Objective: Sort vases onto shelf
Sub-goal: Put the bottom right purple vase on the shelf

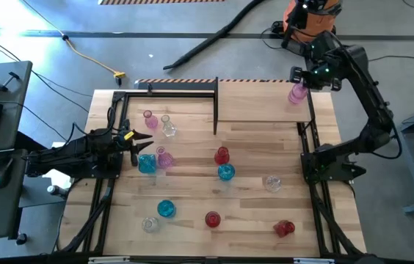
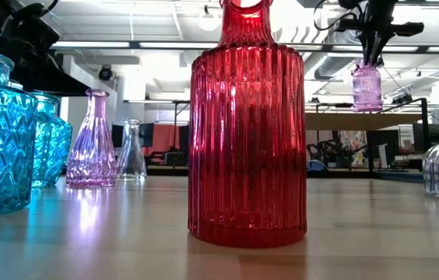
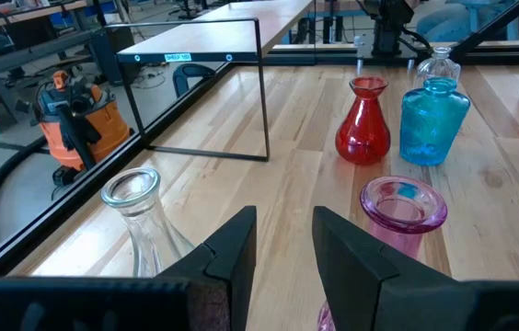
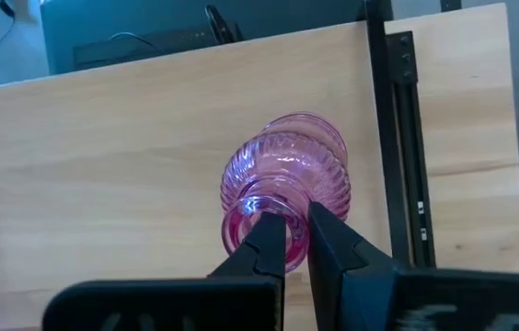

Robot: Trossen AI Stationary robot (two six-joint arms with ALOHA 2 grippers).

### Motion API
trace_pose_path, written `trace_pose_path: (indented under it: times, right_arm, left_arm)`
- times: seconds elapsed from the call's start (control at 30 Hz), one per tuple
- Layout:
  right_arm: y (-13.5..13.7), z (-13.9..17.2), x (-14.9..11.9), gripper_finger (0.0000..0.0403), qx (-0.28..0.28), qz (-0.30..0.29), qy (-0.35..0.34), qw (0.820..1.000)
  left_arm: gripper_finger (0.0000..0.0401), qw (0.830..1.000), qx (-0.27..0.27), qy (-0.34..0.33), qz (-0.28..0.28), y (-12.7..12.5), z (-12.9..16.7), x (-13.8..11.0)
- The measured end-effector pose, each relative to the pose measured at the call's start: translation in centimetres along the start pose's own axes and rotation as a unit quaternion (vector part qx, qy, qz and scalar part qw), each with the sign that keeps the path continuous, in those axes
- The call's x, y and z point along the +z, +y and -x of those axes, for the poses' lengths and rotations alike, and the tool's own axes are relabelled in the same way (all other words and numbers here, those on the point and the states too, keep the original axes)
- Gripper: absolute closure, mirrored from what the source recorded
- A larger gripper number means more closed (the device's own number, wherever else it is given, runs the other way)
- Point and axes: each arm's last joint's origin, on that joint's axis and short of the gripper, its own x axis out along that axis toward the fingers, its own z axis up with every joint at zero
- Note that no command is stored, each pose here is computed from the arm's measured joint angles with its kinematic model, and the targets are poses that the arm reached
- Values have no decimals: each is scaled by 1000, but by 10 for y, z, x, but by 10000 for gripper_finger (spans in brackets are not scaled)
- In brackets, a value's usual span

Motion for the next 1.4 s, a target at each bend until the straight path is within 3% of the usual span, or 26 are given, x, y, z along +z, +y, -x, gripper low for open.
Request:
trace_pose_path:
  times: [0.73, 1.4]
  right_arm:
    - [15, -11, 8, 402, -7, -100, -35, 994]
    - [19, -19, 13, 402, -26, -154, -50, 986]
  left_arm:
    - [300, 1000, 0, 0, 0, 0, 0, 0]
    - [300, 1000, 0, 0, 0, 0, 0, 0]
